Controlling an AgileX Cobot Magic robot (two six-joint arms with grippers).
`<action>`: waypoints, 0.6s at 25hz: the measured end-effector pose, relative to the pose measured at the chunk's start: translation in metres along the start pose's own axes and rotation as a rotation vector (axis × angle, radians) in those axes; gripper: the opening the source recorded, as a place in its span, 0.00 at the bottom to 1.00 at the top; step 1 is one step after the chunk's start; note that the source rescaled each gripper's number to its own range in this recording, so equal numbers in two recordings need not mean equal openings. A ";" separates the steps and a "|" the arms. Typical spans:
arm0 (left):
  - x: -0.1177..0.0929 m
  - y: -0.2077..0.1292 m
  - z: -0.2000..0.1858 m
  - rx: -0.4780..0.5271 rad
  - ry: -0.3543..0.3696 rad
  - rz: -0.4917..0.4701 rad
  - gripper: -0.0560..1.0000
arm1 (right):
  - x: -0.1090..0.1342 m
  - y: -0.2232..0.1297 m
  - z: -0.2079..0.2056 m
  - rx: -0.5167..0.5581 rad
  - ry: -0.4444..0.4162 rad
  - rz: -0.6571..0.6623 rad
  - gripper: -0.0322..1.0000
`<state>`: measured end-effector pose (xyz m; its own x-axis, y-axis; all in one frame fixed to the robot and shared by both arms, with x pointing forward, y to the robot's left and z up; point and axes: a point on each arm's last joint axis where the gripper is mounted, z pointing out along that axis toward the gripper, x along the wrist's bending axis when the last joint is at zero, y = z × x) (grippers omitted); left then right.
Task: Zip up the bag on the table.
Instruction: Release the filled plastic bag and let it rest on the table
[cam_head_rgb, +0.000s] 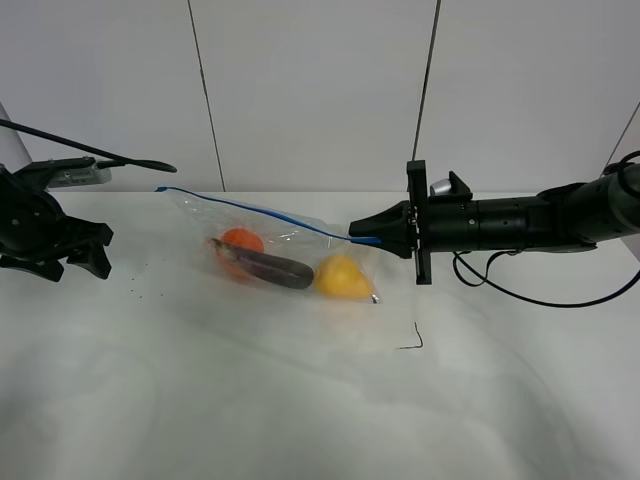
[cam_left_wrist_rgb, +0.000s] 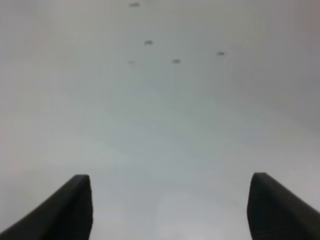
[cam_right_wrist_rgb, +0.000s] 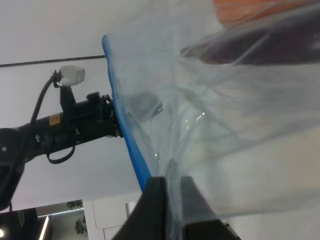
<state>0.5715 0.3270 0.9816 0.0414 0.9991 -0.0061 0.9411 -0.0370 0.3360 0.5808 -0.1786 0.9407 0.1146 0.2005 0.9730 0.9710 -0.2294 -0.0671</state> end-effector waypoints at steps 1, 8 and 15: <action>-0.002 0.002 -0.002 -0.002 0.004 0.001 0.84 | 0.000 0.000 0.000 0.000 0.000 0.000 0.03; -0.023 0.018 -0.017 0.033 -0.047 -0.003 0.94 | 0.000 0.000 0.000 0.000 0.000 0.000 0.03; -0.024 0.023 -0.027 0.160 -0.065 -0.033 0.96 | 0.000 0.000 0.000 0.000 0.000 0.000 0.03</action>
<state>0.5828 0.3029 1.0146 0.0262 0.9967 -0.0772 0.9835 -0.0119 0.1804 0.5808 -0.1786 0.9407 0.1146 0.2005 0.9730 0.9710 -0.2294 -0.0671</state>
